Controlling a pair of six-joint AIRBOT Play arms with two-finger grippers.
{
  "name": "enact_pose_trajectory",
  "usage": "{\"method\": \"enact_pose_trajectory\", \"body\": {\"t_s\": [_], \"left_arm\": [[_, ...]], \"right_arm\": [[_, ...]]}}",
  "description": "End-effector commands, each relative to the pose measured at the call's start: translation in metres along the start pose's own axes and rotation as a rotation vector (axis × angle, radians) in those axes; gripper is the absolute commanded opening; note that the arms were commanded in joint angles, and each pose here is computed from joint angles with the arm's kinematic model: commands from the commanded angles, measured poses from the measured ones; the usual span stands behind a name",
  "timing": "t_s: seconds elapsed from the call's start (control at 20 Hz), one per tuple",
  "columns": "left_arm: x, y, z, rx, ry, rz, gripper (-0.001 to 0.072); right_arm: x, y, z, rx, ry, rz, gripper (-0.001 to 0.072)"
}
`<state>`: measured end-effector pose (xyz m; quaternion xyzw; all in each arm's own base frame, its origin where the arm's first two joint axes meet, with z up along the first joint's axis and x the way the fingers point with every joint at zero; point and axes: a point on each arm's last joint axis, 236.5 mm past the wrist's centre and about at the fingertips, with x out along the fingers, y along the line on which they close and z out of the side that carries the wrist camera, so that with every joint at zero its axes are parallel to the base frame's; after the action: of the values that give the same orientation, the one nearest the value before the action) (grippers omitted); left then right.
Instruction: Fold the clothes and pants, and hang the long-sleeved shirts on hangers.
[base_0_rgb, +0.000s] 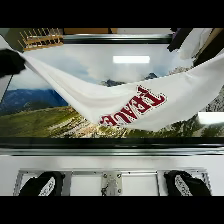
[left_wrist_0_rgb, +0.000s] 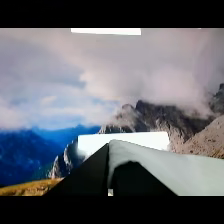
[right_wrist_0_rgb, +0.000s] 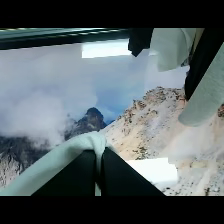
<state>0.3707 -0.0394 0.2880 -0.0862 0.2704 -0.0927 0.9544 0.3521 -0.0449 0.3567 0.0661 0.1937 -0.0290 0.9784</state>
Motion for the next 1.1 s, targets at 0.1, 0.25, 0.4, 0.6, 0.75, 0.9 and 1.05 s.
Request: {"method": "enact_pose_trajectory", "body": {"t_s": [0.1,0.25,0.4,0.6,0.75,0.9,1.05], "left_arm": [[0.091,0.039,-0.095,-0.121,0.183,0.039,0.0005],[0.135,0.058,-0.130,-0.158,0.279,0.064,0.0005],[0.163,0.070,-0.160,-0.183,0.369,0.076,0.0005],[0.177,0.075,-0.183,-0.198,0.442,0.082,0.0005],[0.181,0.077,-0.190,-0.203,0.463,0.084,0.0005],[0.183,0.077,-0.195,-0.208,0.475,0.083,0.0005],[0.184,0.078,-0.194,-0.207,0.471,0.085,0.0005]], "right_arm": [[0.142,-0.028,-0.005,0.202,0.004,0.022,0.0010],[0.209,-0.034,-0.035,0.257,0.103,0.052,0.0230],[0.222,-0.034,-0.070,0.262,0.241,0.072,0.0647],[0.183,-0.055,-0.163,0.156,0.583,0.016,0.0644],[0.148,-0.061,-0.267,0.290,0.816,-0.079,0.0570],[0.119,-0.034,-0.374,0.510,0.976,-0.104,0.0584],[0.108,0.008,-0.445,0.724,1.045,-0.044,0.0584]]}}
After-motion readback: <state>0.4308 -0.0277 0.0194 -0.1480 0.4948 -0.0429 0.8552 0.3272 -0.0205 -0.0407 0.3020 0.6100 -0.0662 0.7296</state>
